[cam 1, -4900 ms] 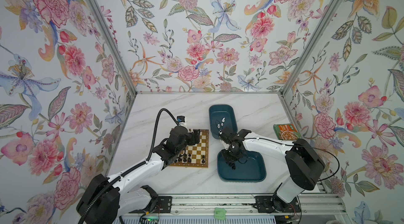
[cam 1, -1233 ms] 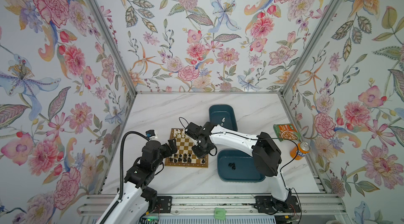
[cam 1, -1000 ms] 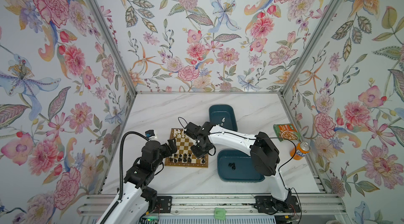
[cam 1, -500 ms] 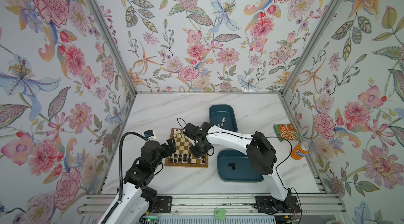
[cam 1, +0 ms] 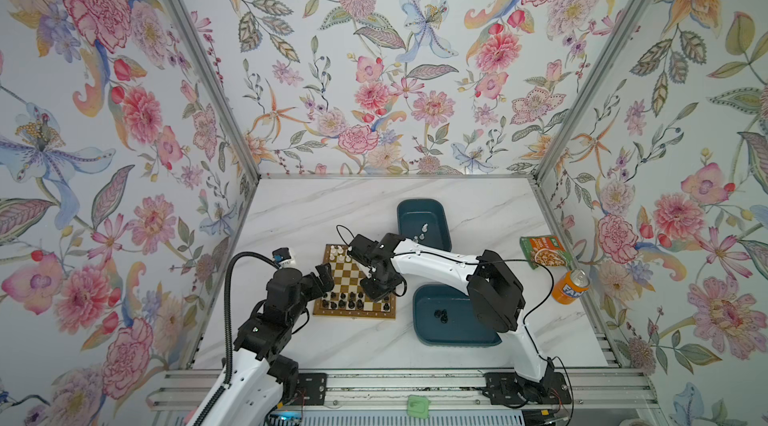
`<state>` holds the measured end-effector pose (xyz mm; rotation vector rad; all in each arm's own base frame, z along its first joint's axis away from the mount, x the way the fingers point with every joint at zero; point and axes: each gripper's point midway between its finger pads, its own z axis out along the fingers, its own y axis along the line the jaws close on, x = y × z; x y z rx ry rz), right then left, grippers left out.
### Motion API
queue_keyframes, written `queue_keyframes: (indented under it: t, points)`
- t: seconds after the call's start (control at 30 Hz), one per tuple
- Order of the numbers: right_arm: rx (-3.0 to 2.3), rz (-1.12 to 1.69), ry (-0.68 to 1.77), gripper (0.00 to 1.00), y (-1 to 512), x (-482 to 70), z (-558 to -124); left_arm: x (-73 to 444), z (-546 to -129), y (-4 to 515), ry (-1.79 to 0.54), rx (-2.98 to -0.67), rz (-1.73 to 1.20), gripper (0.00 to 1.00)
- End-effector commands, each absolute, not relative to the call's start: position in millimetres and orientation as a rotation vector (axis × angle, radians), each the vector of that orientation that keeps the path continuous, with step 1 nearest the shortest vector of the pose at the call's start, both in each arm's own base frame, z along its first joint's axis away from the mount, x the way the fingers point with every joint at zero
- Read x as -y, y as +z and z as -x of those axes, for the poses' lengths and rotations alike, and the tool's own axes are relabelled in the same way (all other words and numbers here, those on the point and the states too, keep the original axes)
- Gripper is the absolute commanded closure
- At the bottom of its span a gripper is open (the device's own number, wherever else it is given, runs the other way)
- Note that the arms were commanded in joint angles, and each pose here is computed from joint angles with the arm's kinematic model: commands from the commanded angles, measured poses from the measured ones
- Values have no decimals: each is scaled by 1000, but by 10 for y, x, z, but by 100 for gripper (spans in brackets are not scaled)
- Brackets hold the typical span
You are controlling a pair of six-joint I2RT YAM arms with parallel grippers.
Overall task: Set up the chess pieces on the board
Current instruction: 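Lower the pawn onto the near rank and open the right gripper, then move the open right gripper back down into the nearer teal tub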
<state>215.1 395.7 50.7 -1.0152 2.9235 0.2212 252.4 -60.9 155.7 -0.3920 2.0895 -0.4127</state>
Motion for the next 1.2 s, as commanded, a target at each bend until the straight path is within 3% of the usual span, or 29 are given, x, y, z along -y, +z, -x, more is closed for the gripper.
queue_keyframes:
  t: [0.0, 0.33, 0.4, 0.7, 0.93, 1.17]
  points:
    - [-2939, 1038, 207, 81, 420, -3976, -2117, 594, -2497, 1513, -407, -2108, 381, 0]
    - [-2894, 1034, 231, 70, 566, -4035, -2192, 582, -2514, 1574, -405, -2091, 379, 1]
    - [-2862, 1031, 229, 66, 687, -4060, -2248, 577, -2526, 1601, -402, -2085, 378, 1]
    - [-2722, 969, 240, 65, 1370, -4077, -2575, 634, -2695, 1819, -384, -2039, 302, 1]
    - [-2748, 808, 104, 68, 1531, -3340, -2587, 874, -2972, 1888, -442, -2035, 202, 1]
    - [-2860, 529, 57, 70, 1342, -2401, -2305, 1414, -3110, 1856, -513, -2056, 72, 1]
